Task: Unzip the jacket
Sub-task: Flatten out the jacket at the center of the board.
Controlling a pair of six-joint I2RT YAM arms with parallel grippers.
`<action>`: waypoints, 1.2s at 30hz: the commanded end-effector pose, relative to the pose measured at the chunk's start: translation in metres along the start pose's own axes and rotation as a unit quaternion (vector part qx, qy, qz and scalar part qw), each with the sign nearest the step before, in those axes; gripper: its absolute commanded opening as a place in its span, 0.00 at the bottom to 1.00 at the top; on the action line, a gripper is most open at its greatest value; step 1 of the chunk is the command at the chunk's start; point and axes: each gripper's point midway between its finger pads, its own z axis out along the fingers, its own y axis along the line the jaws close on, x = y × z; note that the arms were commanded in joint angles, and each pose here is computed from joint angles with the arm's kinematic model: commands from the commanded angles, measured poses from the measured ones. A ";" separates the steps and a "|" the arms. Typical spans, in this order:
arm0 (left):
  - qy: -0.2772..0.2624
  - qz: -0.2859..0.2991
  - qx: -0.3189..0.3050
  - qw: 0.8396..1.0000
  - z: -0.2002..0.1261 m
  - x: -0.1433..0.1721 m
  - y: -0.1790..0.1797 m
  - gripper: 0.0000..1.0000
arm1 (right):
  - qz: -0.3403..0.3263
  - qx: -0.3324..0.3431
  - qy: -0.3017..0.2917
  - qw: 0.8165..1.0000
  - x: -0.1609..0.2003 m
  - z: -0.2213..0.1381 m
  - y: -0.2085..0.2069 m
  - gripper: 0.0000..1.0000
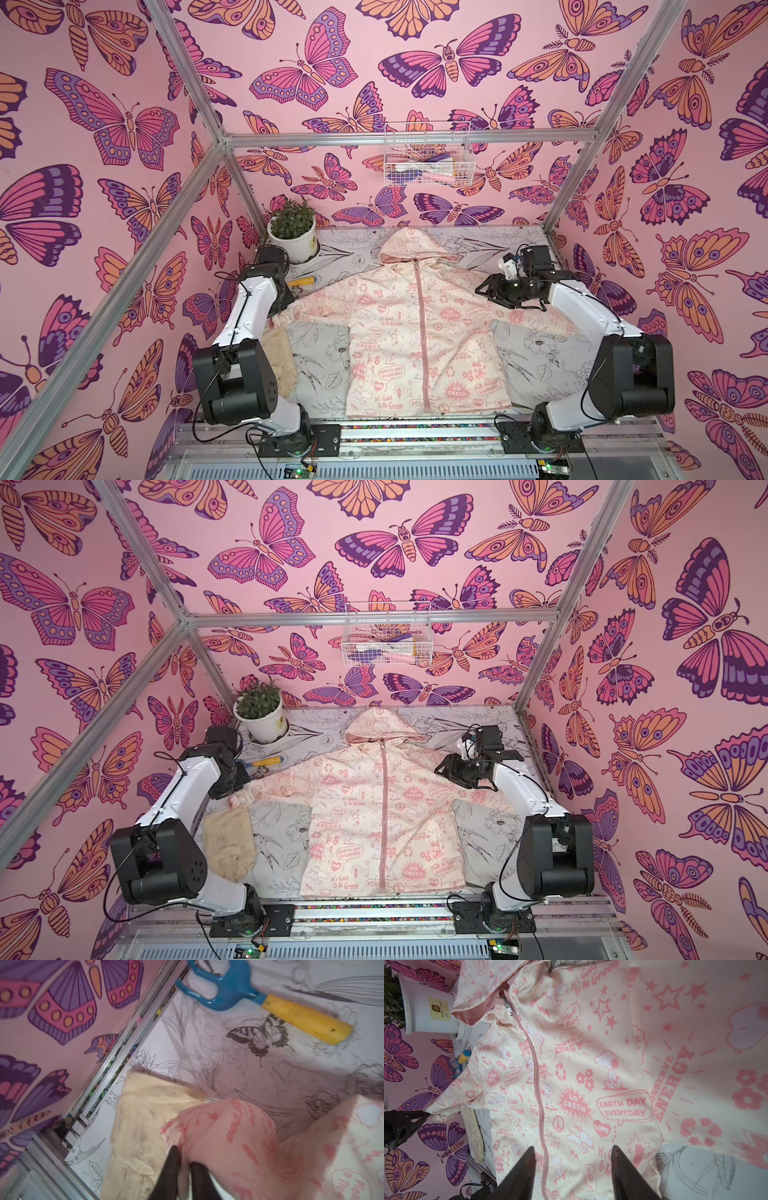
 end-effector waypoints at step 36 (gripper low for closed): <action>0.010 0.132 0.247 0.960 0.022 0.016 -0.119 0.15 | -0.035 -0.092 -0.002 0.995 -0.101 0.085 0.070 0.43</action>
